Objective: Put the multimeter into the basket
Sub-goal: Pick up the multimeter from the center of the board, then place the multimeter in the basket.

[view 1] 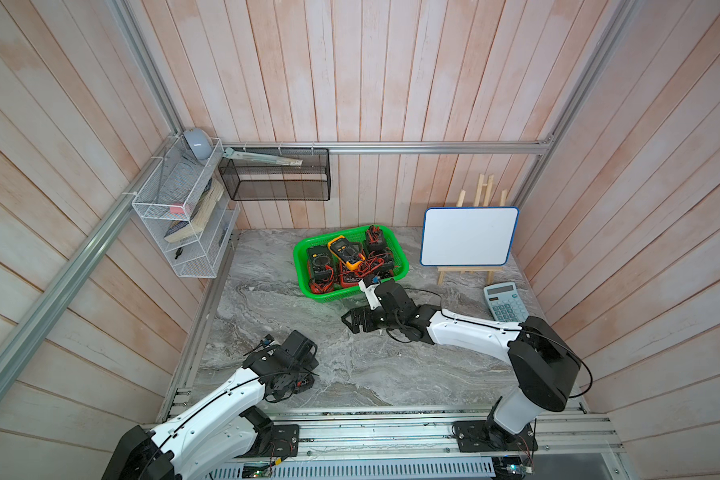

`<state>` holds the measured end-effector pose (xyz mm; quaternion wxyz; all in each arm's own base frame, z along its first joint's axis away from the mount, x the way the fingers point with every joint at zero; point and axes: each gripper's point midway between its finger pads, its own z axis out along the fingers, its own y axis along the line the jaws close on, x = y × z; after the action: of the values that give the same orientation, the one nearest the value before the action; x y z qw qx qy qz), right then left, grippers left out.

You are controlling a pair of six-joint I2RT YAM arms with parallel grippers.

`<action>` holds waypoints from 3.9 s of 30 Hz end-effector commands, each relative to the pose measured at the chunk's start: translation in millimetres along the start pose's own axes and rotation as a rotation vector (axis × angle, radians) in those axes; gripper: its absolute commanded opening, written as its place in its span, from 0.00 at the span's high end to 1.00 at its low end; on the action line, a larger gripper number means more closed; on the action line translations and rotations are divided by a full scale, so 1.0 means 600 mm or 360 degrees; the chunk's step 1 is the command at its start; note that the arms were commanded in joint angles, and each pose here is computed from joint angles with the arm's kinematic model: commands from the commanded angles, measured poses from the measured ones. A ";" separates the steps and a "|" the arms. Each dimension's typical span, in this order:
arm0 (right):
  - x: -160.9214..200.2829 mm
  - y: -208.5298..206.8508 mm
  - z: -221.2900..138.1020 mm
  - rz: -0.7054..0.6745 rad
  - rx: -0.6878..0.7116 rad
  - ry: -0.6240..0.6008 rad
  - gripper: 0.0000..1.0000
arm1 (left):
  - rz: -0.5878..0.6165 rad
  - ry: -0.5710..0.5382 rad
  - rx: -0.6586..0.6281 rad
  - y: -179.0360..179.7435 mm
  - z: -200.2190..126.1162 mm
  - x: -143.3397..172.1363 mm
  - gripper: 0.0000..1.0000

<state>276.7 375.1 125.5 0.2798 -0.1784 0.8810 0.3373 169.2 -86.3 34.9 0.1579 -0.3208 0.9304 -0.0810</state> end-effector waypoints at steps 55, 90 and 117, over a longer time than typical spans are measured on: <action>-0.149 -0.124 -0.156 0.0258 0.0179 -0.0432 0.04 | 0.0449 -0.0718 0.1197 -0.406 -0.231 -0.363 0.99; -0.121 -0.178 -0.175 0.0361 0.0268 -0.0451 0.04 | 0.0058 -0.0415 0.1443 -0.468 -0.044 -0.426 0.90; -0.122 -0.181 -0.180 0.0374 0.0272 -0.0471 0.04 | 0.0125 -0.0296 0.1214 -0.459 -0.042 -0.422 0.00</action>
<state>347.3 235.1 175.2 0.3690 -0.0048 0.8770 0.3078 507.1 -145.5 162.7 0.3338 -0.2244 0.8289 -0.3888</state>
